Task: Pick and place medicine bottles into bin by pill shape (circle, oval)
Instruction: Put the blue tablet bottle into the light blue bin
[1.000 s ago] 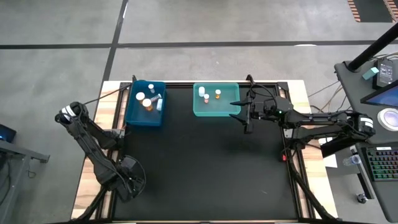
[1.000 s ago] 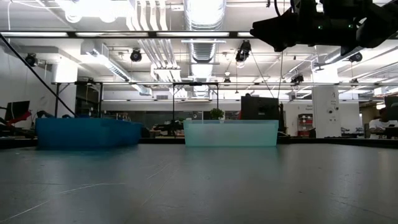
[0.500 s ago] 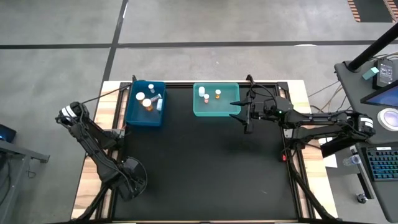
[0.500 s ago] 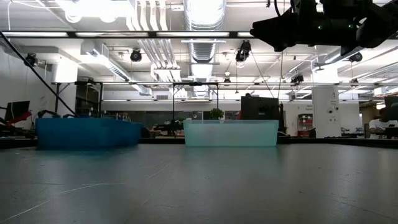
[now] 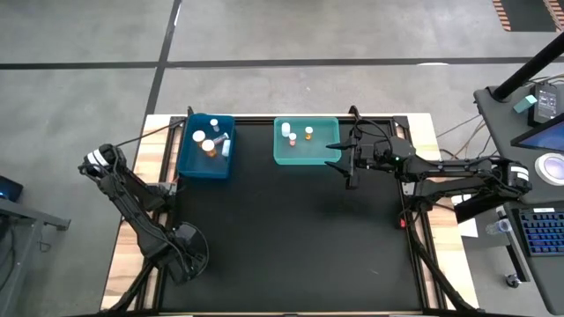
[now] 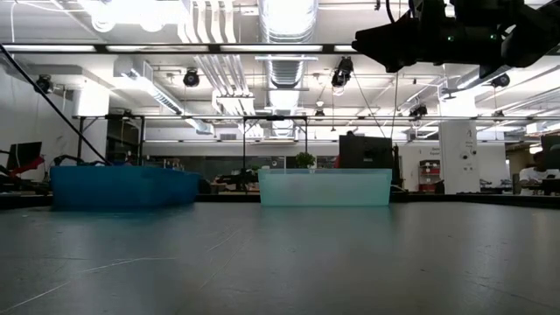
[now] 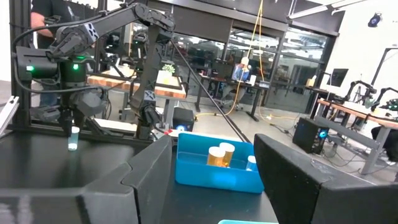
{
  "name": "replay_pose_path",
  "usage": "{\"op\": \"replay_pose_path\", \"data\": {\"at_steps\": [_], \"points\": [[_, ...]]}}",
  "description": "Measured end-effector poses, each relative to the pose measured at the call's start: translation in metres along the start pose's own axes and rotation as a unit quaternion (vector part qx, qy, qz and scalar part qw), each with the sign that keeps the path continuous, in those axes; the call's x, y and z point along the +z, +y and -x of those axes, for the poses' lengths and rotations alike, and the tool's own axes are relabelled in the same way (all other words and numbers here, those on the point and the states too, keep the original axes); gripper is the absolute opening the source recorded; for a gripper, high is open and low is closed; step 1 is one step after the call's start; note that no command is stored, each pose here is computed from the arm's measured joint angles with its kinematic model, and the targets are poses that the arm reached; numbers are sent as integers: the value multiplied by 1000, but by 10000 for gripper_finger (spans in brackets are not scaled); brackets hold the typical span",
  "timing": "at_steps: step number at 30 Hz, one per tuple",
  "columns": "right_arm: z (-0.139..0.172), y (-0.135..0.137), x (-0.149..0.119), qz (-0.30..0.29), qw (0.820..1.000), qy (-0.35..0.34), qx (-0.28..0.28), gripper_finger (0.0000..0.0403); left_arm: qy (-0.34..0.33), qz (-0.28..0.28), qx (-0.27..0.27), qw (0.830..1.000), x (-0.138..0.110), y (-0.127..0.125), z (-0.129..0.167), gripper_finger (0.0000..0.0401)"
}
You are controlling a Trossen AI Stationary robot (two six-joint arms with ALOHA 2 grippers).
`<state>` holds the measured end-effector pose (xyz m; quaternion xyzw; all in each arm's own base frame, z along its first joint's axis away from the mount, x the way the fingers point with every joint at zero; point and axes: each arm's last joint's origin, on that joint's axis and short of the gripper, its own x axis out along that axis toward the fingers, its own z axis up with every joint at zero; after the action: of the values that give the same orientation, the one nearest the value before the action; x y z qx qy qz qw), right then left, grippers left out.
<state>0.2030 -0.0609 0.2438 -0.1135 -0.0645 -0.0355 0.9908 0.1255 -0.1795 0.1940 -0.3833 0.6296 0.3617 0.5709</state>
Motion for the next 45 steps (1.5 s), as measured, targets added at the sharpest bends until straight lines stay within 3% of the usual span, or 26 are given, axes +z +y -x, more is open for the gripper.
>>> {"op": "replay_pose_path", "data": {"at_steps": [12,20,29,39,42,45], "points": [[0,0,0,-2,1000,0,0,219,15,-17,-40,999,7,-10,20,105],[0,0,0,-1,1000,0,0,219,-31,-69,-100,992,38,-35,45,99],[0,0,0,-1,1000,-1,0,219,-100,-160,-137,972,79,-52,73,97],[0,0,2,-1,1000,-4,-1,219,-181,-286,-108,935,132,-54,82,97],[-3,-2,7,-15,1000,-13,-2,219,-234,-338,-108,905,149,-59,87,97],[-6,-3,10,-37,999,-9,0,219,-312,-387,-111,860,164,-67,91,97]]}}
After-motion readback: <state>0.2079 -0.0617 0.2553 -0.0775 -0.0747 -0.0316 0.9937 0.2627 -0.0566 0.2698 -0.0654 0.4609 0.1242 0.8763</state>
